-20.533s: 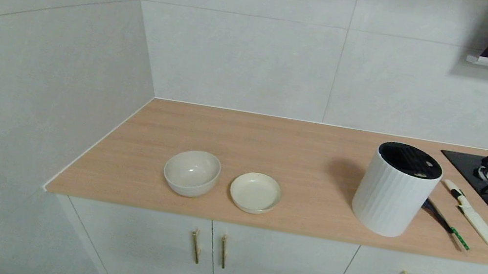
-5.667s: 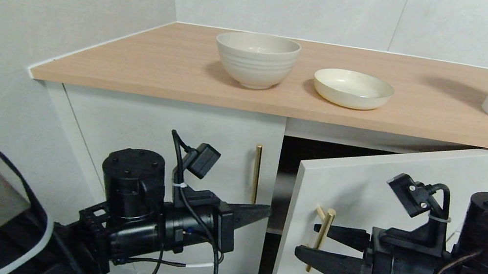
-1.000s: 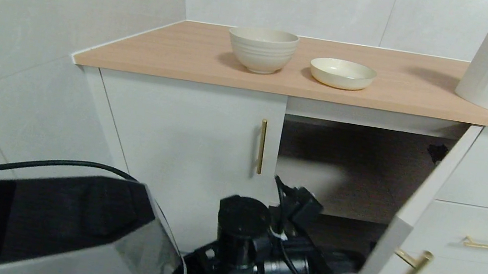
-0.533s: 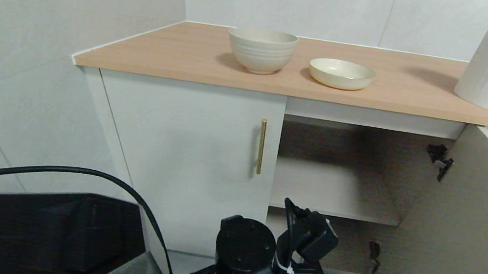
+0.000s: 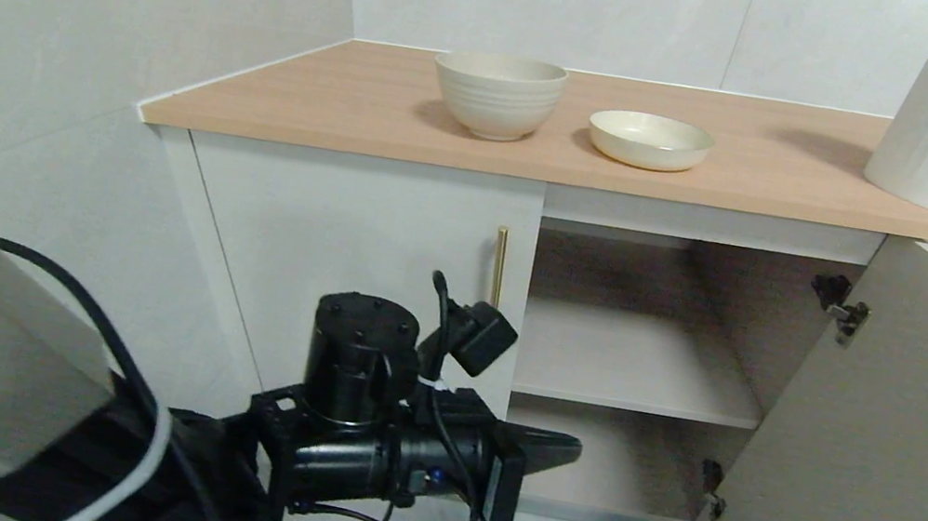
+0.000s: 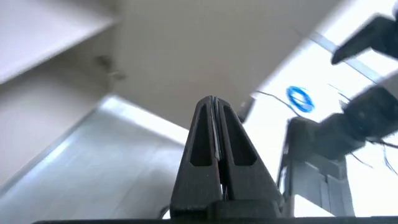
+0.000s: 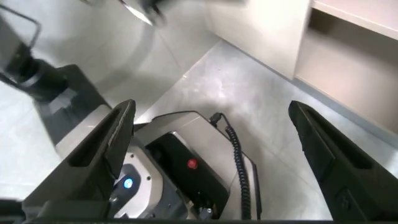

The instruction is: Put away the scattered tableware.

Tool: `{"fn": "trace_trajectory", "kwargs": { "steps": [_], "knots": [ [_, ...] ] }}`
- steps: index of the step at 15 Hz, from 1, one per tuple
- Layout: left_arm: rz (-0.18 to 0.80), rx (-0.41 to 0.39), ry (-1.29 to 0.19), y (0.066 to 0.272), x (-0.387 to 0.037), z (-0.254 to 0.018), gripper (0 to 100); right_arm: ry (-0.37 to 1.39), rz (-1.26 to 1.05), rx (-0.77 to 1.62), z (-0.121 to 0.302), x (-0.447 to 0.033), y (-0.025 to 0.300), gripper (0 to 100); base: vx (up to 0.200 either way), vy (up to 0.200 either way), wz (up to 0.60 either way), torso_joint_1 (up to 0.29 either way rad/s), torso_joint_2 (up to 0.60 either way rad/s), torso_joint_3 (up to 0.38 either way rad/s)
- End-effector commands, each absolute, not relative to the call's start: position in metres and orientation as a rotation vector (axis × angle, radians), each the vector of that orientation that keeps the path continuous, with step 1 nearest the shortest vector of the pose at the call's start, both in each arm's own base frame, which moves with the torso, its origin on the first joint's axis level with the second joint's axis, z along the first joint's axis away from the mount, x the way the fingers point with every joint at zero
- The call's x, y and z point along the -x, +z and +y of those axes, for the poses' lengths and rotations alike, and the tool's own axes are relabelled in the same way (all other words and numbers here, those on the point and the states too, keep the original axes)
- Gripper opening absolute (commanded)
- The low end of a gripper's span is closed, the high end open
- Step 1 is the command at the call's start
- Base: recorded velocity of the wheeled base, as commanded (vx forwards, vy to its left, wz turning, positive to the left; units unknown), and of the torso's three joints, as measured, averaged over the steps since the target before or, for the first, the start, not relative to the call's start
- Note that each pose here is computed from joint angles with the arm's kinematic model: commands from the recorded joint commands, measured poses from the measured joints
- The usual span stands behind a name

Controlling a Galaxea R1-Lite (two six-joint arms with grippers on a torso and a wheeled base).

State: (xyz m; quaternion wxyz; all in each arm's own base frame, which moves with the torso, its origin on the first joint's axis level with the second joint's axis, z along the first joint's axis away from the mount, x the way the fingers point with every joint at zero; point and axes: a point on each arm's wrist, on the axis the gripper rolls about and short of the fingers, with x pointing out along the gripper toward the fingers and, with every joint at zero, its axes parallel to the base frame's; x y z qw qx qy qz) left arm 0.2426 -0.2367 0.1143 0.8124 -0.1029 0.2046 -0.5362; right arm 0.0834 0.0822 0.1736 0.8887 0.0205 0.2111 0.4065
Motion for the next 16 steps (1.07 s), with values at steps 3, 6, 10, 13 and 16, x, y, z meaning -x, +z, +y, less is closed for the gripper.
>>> {"fn": "trace_trajectory", "kwargs": {
  "steps": [3, 6, 10, 13, 16],
  "knots": [
    [0.344, 0.093, -0.97, 0.178, -0.235, -0.152, 0, 0.828, 0.431, -0.044, 0.086, -0.088, 0.174, 100, 0.0, 0.0, 0.0, 0.0, 0.0, 0.0],
    [0.348, 0.102, -0.869, 0.197, -0.212, -0.111, 0, 0.815, 0.419, -0.046, 0.092, -0.095, 0.18, 100, 0.0, 0.0, 0.0, 0.0, 0.0, 0.0],
    [0.319, 0.137, -0.772, 0.215, -0.183, -0.076, 100, 0.759, 0.408, -0.057, 0.115, -0.137, 0.204, 100, 0.0, 0.0, 0.0, 0.0, 0.0, 0.0],
    [0.25, 0.186, -0.746, 0.232, -0.168, -0.068, 100, 0.7, 0.404, -0.048, 0.133, -0.177, 0.217, 100, 0.0, 0.0, 0.0, 0.0, 0.0, 0.0],
    [0.203, 0.195, -0.722, 0.242, -0.162, -0.063, 100, 0.612, 0.494, -0.033, 0.137, -0.197, 0.227, 100, 0.0, 0.0, 0.0, 0.0, 0.0, 0.0]
  ]
}}
